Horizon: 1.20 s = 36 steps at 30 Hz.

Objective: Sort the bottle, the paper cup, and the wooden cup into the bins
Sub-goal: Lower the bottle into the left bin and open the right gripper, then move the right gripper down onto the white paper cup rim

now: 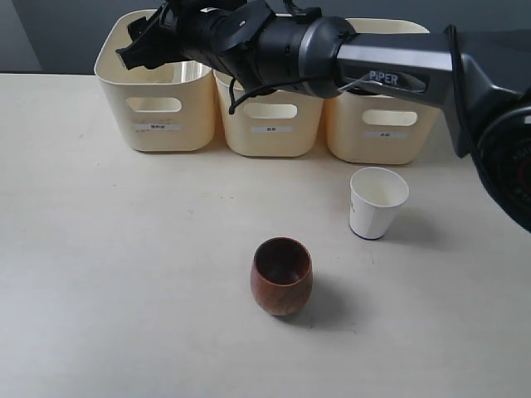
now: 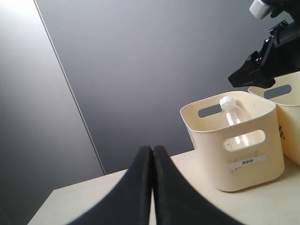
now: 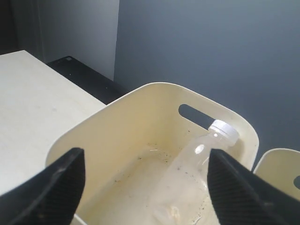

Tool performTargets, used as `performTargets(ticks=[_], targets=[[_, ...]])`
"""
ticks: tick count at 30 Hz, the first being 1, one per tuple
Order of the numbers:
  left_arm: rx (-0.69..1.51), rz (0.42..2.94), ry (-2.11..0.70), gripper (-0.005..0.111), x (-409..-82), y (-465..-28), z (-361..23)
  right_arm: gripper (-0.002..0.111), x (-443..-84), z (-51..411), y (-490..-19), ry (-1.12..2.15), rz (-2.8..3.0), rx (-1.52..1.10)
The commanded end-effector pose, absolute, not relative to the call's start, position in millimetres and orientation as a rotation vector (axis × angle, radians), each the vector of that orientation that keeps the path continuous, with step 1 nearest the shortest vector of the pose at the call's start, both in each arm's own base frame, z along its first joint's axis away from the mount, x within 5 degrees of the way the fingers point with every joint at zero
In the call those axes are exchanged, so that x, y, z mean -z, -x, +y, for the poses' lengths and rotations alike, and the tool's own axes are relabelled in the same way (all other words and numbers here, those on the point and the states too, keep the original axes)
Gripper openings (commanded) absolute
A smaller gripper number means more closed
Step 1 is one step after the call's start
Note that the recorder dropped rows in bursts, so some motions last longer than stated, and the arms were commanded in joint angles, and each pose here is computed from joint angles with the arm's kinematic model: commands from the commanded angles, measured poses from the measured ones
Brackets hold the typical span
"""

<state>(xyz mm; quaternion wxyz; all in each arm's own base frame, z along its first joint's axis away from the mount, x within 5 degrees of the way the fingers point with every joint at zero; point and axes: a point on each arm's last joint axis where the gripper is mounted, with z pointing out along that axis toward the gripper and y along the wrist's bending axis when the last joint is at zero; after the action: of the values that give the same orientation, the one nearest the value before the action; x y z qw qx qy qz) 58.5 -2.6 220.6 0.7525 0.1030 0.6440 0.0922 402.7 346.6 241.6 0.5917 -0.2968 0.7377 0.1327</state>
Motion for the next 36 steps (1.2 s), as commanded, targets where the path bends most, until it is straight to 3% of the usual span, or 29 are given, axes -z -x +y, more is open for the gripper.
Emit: performTargets(ticks=[1,6,15,20,29,33,36], targets=[[-0.198,1.399,-0.224,0.000,-220.6,-58.3,-2.8,0.069,-244.2,345.0,-404.4,0.677,1.713,-0.308],[-0.198,1.399,-0.224,0.000,-220.6,-58.3,-2.8,0.069,-249.3,350.6,-397.2,0.712,1.710,-0.352],[-0.198,1.399,-0.224,0.000,-220.6,-58.3,-2.8,0.069,-338.4,346.5,-332.9,1.057,1.648,-0.649],[-0.198,1.399,-0.224,0.000,-220.6,-58.3,-2.8,0.069,-347.2,313.5,-303.2,1.348,1.910,-0.472],[-0.198,1.399,-0.224,0.000,-220.6,-58.3,-2.8,0.069,-371.7,297.8,-257.9,1.479,2.047,-0.430],[-0.198,1.399,-0.224,0.000,-220.6,-58.3,-2.8,0.056,-362.0,291.6,-240.8,1.559,2.115,-0.274],[-0.198,1.399,-0.224,0.000,-220.6,-58.3,-2.8,0.060,-343.8,274.8,-239.6,1.553,2.189,-0.114]])
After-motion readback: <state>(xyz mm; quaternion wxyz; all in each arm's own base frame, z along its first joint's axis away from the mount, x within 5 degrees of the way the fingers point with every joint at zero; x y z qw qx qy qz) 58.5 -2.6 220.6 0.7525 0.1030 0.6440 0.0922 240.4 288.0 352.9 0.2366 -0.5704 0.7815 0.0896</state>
